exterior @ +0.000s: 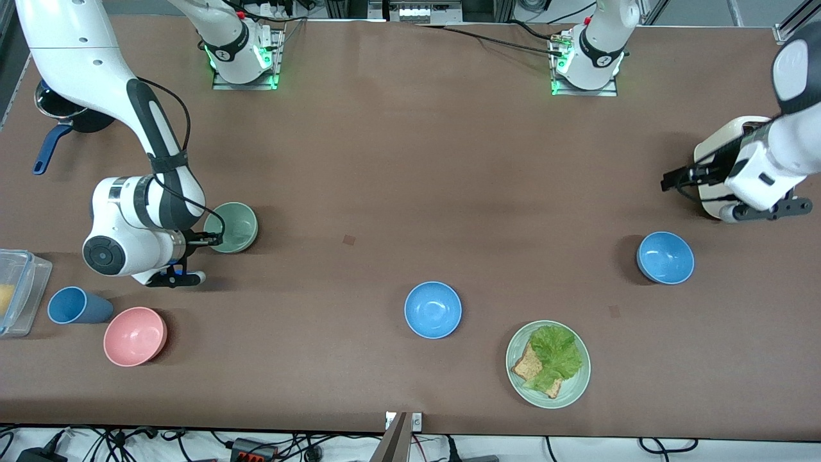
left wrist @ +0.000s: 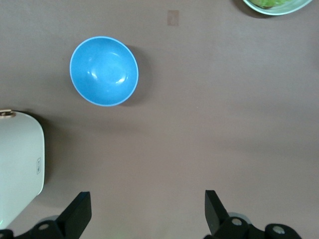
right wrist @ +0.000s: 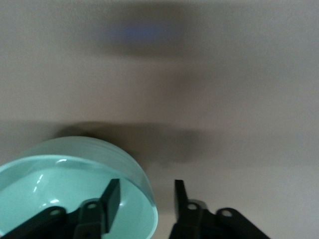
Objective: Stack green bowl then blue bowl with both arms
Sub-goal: 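Carry the green bowl to mid-table while the left gripper grasps the blue bowl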
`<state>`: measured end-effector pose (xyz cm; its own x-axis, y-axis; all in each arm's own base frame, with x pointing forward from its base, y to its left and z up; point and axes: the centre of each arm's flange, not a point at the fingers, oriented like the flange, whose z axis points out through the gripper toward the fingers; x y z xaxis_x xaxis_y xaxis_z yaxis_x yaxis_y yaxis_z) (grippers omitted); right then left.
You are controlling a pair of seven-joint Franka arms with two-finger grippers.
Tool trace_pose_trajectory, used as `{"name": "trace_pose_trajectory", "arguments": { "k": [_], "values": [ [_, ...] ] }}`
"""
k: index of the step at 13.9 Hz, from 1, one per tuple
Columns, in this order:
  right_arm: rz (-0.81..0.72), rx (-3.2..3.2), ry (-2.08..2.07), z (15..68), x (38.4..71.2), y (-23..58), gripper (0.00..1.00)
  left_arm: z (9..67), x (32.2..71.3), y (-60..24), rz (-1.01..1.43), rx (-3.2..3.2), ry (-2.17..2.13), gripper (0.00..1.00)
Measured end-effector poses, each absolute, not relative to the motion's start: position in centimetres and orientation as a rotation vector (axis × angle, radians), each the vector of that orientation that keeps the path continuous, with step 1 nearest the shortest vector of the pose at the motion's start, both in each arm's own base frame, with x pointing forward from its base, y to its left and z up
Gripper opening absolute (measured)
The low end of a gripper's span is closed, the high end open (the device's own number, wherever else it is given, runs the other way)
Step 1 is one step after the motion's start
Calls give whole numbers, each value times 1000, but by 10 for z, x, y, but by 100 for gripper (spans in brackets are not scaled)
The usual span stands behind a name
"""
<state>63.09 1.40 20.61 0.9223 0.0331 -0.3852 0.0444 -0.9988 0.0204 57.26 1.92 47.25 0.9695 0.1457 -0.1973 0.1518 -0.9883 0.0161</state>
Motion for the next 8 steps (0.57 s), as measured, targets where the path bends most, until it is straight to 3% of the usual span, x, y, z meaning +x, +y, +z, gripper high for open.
{"name": "trace_pose_trajectory", "arguments": {
  "k": [4, 8],
  "values": [
    [-648, 3052, 55, 208, 629, 15, 5, 400, 599, 56, -329, 3119, 284, 100],
    [-632, 3124, 124, 227, 635, 59, 4, 332, 615, 98, -323, 3097, 329, 100]
  ]
}}
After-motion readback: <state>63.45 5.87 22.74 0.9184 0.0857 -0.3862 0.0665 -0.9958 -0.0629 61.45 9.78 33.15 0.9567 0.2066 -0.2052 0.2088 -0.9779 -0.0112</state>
